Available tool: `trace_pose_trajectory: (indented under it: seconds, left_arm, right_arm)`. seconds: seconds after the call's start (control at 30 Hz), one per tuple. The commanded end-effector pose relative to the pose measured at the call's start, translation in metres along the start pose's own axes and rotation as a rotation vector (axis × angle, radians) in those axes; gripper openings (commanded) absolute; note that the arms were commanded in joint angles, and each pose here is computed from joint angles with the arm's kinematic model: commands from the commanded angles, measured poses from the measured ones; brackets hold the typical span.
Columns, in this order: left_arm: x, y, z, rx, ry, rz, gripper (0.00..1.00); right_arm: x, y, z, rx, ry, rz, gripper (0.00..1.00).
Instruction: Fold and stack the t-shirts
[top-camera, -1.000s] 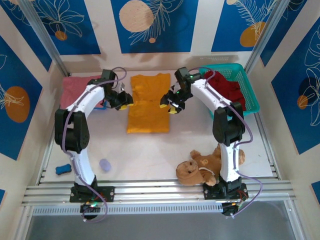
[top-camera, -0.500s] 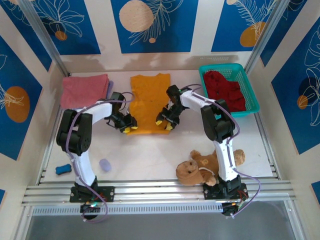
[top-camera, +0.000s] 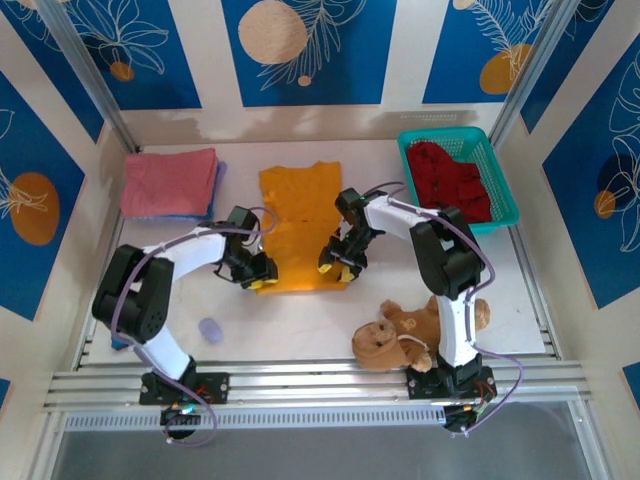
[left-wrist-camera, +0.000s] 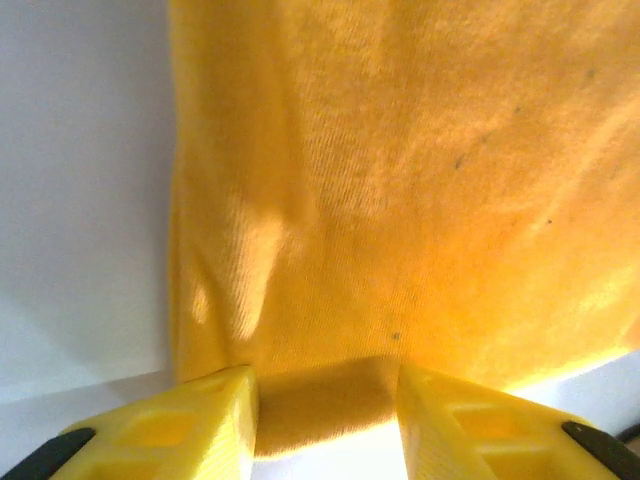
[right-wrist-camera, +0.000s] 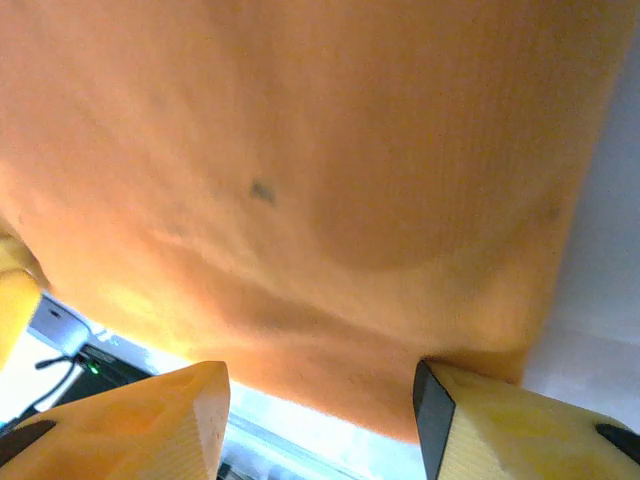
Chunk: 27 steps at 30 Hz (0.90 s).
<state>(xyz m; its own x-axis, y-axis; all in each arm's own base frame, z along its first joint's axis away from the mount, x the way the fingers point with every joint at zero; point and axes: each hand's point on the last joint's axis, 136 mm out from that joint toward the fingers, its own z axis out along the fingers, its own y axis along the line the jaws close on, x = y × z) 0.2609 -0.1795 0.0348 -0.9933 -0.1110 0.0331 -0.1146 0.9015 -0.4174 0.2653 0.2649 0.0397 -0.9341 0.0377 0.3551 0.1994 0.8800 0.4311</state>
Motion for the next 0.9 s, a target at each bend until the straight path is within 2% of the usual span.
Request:
trace_pose_trajectory:
  seconds: [0.0, 0.17, 0.47, 0.7, 0.87]
  left_arm:
    - [0.010, 0.001, -0.018, -0.019, -0.018, -0.016, 0.41]
    - [0.020, 0.003, -0.034, -0.018, -0.045, -0.002, 0.41]
    - [0.032, 0.015, -0.007, 0.011, -0.019, -0.050, 0.40]
    - [0.024, 0.015, 0.007, 0.013, -0.007, -0.052, 0.37]
    - [0.020, 0.017, 0.011, 0.004, -0.012, -0.053, 0.35]
  right_arm:
    - [0.017, 0.005, -0.019, -0.008, -0.029, -0.022, 0.53]
    - [0.028, -0.011, -0.024, 0.042, -0.044, 0.001, 0.54]
    - [0.023, -0.035, -0.005, 0.065, -0.052, 0.059, 0.52]
    - [0.010, -0.039, 0.002, 0.013, -0.065, 0.059, 0.40]
    - [0.009, -0.035, 0.005, -0.009, -0.049, 0.053, 0.35]
